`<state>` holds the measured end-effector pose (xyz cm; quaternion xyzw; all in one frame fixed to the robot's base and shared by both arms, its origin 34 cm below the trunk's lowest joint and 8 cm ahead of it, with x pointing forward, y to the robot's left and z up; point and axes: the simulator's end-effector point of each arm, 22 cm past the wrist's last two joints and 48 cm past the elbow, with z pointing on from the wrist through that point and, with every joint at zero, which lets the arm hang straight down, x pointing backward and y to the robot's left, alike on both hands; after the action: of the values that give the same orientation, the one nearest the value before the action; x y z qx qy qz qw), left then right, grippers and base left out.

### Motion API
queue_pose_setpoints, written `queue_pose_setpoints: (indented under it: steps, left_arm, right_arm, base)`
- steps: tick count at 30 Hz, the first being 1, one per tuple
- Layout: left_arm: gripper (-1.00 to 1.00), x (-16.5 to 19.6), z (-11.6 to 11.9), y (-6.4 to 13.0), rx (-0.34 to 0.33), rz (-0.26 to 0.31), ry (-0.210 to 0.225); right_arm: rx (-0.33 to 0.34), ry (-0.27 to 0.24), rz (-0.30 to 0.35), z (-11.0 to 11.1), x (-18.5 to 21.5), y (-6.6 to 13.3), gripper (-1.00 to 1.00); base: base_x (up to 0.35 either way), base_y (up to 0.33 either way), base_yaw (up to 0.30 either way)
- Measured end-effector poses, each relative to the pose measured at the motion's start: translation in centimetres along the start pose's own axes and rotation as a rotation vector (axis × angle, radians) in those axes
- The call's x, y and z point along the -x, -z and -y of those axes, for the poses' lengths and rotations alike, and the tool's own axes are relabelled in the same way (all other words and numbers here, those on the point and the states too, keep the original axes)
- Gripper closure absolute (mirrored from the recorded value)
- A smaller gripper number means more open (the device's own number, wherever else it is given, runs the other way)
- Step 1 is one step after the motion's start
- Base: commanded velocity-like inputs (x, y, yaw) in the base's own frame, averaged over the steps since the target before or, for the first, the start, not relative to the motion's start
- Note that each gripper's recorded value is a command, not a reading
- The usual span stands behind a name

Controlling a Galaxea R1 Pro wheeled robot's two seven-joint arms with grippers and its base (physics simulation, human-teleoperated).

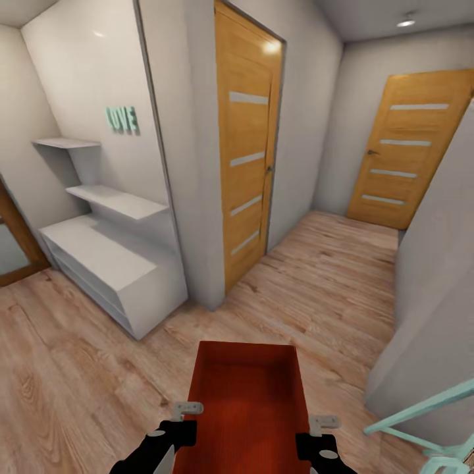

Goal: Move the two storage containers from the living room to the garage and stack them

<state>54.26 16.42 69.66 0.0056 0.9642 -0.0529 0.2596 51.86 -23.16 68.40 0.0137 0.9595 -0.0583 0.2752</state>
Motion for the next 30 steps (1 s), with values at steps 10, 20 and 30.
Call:
queue_pose_setpoints:
  steps: [10,20,30]
  left_arm:
    - [1.0,0.0,-0.01,0.0,0.0,0.0,0.0]
    - [1.0,0.01,0.0,0.0,0.0,0.0,0.0]
    - [1.0,0.0,0.0,0.0,0.0,0.0,0.0]
  right_arm:
    - [0.0,0.001,0.0,-0.01,0.01,0.0,1.0]
    - [0.0,0.001,0.0,-0.01,0.01,0.0,1.0]
    - [0.0,0.001,0.0,0.0,0.01,0.0,1.0]
  base:
    - [0.323,0.0,-0.181]
    - [0.323,0.0,-0.005]
    - [0.323,0.0,-0.002]
